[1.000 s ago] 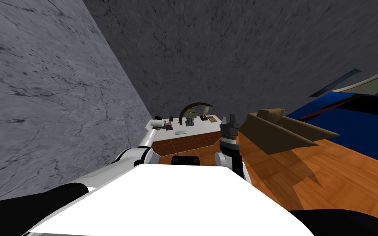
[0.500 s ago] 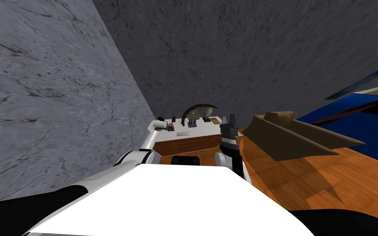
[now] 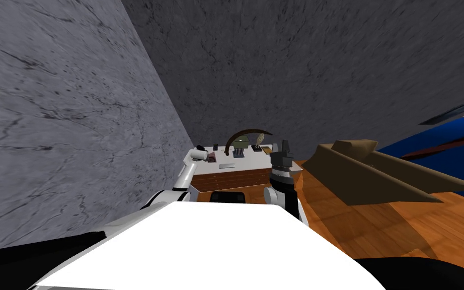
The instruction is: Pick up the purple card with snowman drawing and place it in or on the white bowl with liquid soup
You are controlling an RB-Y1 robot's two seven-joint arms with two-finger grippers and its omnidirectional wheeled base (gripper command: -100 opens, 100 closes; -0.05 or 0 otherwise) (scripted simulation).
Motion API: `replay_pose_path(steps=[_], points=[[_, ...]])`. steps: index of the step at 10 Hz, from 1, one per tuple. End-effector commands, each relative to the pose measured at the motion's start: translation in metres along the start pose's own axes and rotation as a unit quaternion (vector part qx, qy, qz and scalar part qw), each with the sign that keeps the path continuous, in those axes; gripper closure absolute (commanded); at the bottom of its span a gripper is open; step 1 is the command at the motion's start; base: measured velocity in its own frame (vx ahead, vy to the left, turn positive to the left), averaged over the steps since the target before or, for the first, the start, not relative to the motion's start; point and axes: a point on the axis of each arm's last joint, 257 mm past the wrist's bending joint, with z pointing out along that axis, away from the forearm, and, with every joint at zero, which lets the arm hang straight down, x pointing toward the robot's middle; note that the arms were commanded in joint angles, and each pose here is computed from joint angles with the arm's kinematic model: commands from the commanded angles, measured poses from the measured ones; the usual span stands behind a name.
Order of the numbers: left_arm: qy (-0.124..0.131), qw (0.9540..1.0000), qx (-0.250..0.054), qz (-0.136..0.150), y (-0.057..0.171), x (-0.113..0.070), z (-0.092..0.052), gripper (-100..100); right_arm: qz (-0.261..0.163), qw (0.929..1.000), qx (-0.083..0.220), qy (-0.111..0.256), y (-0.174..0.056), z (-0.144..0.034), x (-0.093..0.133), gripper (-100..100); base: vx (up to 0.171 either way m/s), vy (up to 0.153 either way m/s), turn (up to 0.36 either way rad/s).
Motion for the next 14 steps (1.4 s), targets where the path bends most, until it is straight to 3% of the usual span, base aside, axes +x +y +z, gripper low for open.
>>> replay_pose_path(steps=[1,2,7,9,10,11,14], points=[[0.003,0.9999,-0.010,0.007,0.016,0.013,-0.006,100,0.000,1.0000,0.000,0.000,0.000,0.000,0.000,0,0.074,0.038,0.115],[0.008,0.9999,0.002,0.007,0.007,0.016,-0.012,100,0.000,1.0000,0.000,0.000,0.000,0.000,0.000,0,0.057,0.026,0.067],[0.021,0.9996,-0.004,0.016,0.030,0.046,-0.033,100,0.000,1.0000,0.000,0.000,0.000,0.000,0.000,0,0.042,0.023,0.071],[0.022,0.9996,0.000,0.016,0.026,0.045,-0.035,100,0.000,1.0000,0.000,0.000,0.000,0.000,0.000,0,0.027,0.012,0.035],[0.023,0.9996,0.001,0.016,0.026,0.046,-0.036,0,0.000,1.0000,0.000,0.000,0.000,0.000,0.000,0,0.000,0.000,0.000],[0.029,0.9993,0.018,0.017,0.003,0.051,-0.045,100,0.000,1.0000,0.000,0.000,0.000,0.000,0.000,0,-0.053,0.031,-0.060],[0.036,0.9986,0.035,0.019,-0.033,0.057,-0.062,100,0.000,1.0000,0.000,0.000,0.000,0.000,0.000,0,-0.088,0.072,-0.061]])
